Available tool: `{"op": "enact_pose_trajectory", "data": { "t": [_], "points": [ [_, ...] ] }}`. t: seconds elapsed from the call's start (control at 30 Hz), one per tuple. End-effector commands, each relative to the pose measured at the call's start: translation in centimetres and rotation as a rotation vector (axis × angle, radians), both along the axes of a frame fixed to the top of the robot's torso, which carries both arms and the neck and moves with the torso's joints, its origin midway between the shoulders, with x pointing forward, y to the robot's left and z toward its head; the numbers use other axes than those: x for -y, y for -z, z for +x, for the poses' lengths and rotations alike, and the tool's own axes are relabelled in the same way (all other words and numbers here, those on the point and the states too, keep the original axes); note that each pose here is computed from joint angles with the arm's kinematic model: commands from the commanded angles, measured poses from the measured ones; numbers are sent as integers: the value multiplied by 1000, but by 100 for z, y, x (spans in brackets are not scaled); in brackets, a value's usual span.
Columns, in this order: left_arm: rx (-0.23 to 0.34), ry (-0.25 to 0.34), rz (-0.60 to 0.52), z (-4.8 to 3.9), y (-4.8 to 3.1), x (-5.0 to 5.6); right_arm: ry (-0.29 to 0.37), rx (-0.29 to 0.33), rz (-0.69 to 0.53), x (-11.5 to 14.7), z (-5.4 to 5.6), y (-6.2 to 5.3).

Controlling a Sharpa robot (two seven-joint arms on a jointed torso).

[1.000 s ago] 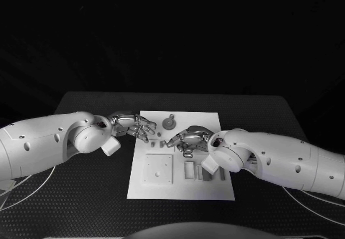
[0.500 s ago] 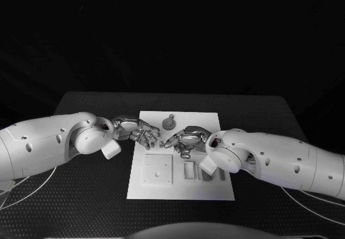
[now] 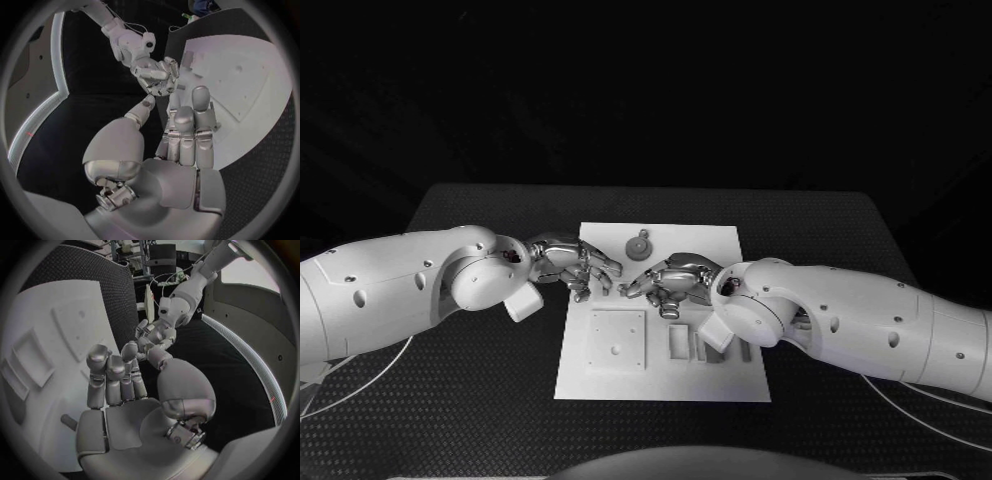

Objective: Assemble the parts on the task board

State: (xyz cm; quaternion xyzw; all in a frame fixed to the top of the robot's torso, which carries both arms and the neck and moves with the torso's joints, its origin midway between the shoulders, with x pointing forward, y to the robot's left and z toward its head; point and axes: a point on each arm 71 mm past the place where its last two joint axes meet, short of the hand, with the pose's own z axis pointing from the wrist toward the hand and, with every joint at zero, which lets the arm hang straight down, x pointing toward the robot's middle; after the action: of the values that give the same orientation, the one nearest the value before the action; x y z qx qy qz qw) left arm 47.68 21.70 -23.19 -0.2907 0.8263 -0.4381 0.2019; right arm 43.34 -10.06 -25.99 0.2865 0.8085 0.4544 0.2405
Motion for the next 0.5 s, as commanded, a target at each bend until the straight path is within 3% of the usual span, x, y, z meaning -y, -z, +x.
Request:
{"op": "enact_pose_trajectory", "data": {
  "t": [0.03,0.5],
  "points": [
    [-13,23,-8,-19,-3,25,-26,3,12,-28,-16,-8],
    [10,32,10,-25,-2,59,-24,8,16,-27,-5,-19]
  ]
}}
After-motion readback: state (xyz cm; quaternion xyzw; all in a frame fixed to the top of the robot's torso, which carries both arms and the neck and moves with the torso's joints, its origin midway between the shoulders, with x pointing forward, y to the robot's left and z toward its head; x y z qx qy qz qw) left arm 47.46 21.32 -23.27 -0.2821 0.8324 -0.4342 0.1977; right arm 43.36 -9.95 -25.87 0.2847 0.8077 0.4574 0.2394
